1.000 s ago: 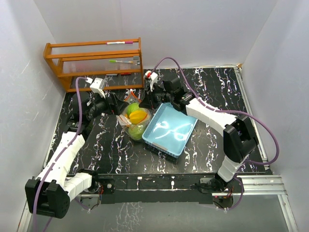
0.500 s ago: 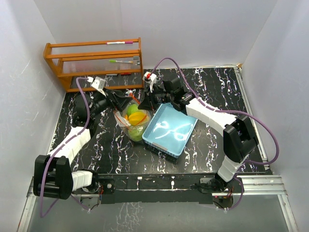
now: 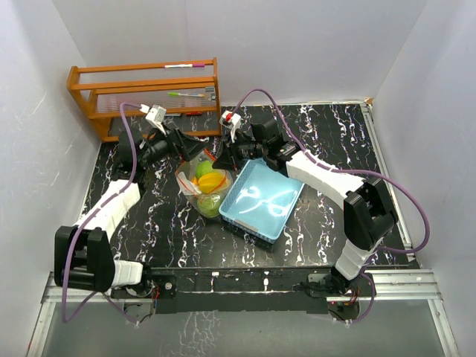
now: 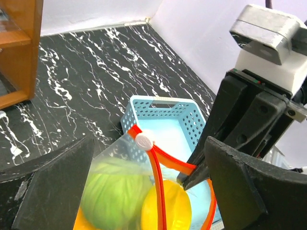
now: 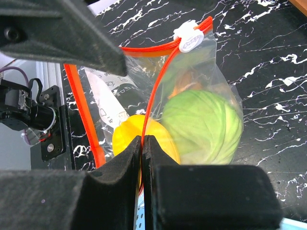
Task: Place the food in the zip-top bag and seal the zipper
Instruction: Adjust the zipper food storage bag at the center of the board.
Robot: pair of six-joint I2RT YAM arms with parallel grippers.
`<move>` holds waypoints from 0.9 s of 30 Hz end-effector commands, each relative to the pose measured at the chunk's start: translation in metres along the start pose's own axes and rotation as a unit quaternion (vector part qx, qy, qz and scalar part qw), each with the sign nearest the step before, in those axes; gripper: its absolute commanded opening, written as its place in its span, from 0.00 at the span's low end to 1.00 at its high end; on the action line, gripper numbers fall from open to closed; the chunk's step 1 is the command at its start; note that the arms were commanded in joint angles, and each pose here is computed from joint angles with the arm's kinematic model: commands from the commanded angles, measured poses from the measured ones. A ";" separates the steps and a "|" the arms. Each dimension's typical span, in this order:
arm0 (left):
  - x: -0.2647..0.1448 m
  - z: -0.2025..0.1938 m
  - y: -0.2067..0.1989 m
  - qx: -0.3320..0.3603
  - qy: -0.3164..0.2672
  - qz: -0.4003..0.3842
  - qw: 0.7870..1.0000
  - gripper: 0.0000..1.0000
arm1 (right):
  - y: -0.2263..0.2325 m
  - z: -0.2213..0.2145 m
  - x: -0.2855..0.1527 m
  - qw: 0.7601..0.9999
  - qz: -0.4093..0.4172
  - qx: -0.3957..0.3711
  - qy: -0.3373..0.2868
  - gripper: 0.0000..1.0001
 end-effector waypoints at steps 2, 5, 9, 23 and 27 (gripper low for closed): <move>0.010 0.009 -0.006 -0.070 0.059 -0.021 0.996 0.97 | 0.000 0.021 0.004 0.999 0.015 -0.028 -0.033 0.08; 0.015 0.004 0.005 -0.093 0.077 0.004 0.993 0.97 | 0.001 0.023 0.004 0.999 0.018 -0.028 -0.034 0.08; 0.013 0.000 0.005 -0.087 0.089 0.016 0.992 0.97 | 0.002 0.024 0.001 0.999 0.013 -0.028 -0.034 0.08; 0.027 -0.004 -0.003 -0.101 0.107 -0.017 0.989 0.58 | 0.000 0.026 0.003 0.999 0.012 -0.025 -0.035 0.08; 0.028 -0.004 -0.003 -0.106 0.104 -0.023 0.989 0.28 | 0.001 0.027 0.002 0.999 0.010 -0.026 -0.035 0.08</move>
Point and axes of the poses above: each gripper's point midway between its finger pads, its own x axis out along the fingers, its own y axis along the line the jaws close on, z = x × y, the point moved 9 cm from there along -x, back along the fingers, and after that the axes turned 10 degrees about -x, right-handed, at the moved point
